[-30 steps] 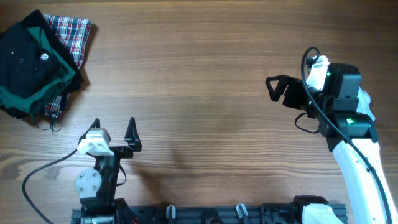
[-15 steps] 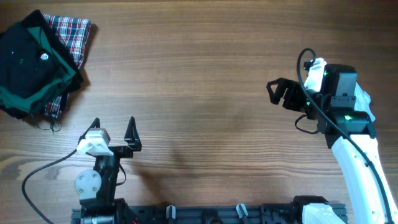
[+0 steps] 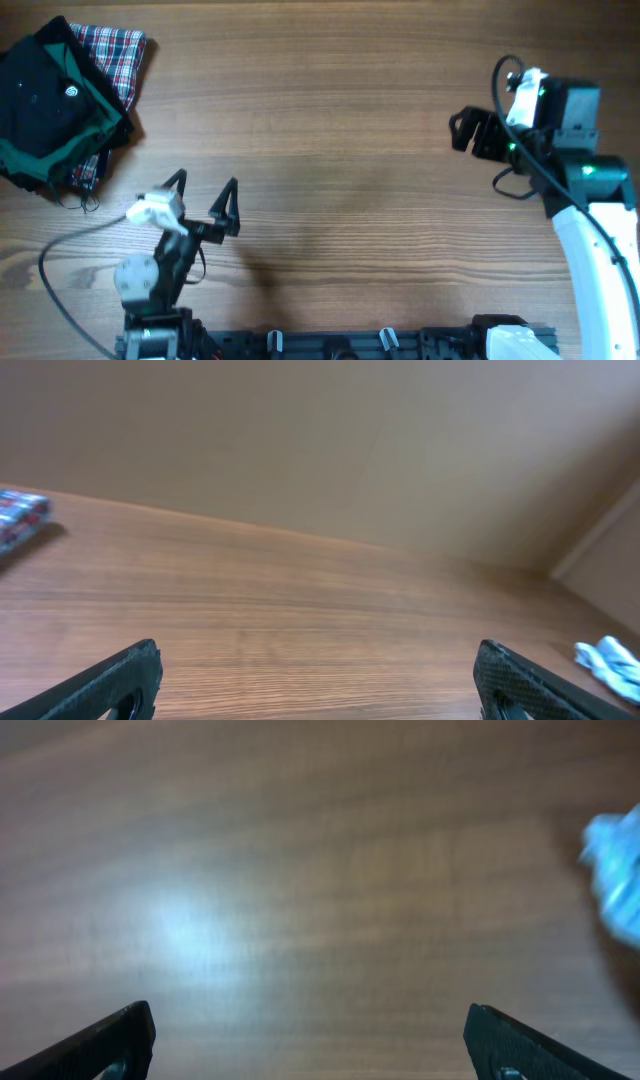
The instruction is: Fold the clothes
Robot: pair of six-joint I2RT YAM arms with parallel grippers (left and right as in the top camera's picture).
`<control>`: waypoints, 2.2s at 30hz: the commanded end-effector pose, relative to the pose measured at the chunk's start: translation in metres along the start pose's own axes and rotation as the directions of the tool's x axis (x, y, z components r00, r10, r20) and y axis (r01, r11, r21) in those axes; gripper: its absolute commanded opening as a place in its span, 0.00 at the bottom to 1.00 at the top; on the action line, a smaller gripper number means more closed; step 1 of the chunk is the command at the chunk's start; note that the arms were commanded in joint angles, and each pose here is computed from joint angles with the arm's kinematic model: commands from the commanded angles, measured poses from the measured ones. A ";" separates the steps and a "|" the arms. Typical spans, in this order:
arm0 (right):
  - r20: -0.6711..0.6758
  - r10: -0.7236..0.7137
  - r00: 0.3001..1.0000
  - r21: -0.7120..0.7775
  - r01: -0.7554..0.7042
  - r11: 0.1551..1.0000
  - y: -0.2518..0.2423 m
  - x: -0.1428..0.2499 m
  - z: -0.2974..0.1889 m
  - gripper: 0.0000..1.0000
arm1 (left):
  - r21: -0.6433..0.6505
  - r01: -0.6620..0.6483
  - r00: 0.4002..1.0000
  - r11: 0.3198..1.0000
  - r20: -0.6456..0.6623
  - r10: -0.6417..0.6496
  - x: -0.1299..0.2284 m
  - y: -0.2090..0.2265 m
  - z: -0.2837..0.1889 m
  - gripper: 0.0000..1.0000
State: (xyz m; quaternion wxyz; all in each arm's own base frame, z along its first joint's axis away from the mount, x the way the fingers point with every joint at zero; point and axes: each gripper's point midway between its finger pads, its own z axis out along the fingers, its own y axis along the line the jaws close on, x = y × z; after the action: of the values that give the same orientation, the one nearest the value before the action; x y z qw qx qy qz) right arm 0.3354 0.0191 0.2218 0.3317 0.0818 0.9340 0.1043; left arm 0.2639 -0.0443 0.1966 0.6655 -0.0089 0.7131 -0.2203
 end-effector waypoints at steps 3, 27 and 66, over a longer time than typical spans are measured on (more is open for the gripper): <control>0.056 -0.033 0.998 0.044 0.031 0.999 0.004 -0.041 -0.025 1.00 | 0.121 0.025 0.989 0.992 -0.151 -0.006 -0.049 -0.036 0.058 1.00; -0.046 0.339 0.940 0.351 -0.302 0.886 -0.180 -0.037 0.071 0.90 | 0.194 -0.151 0.791 0.969 -0.564 0.236 -0.050 -0.112 0.183 1.00; -0.100 0.256 0.961 0.528 -0.166 0.833 -0.253 -0.012 0.163 0.35 | 0.205 -0.124 0.674 0.971 -0.701 0.234 0.022 -0.109 0.195 1.00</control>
State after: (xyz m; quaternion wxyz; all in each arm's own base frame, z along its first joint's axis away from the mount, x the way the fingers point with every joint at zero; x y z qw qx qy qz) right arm 0.4280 -0.1954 0.0449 0.2076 0.2557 0.9401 -0.0882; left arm 0.4126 -0.2074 0.2049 0.3445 0.1864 0.8990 -0.1958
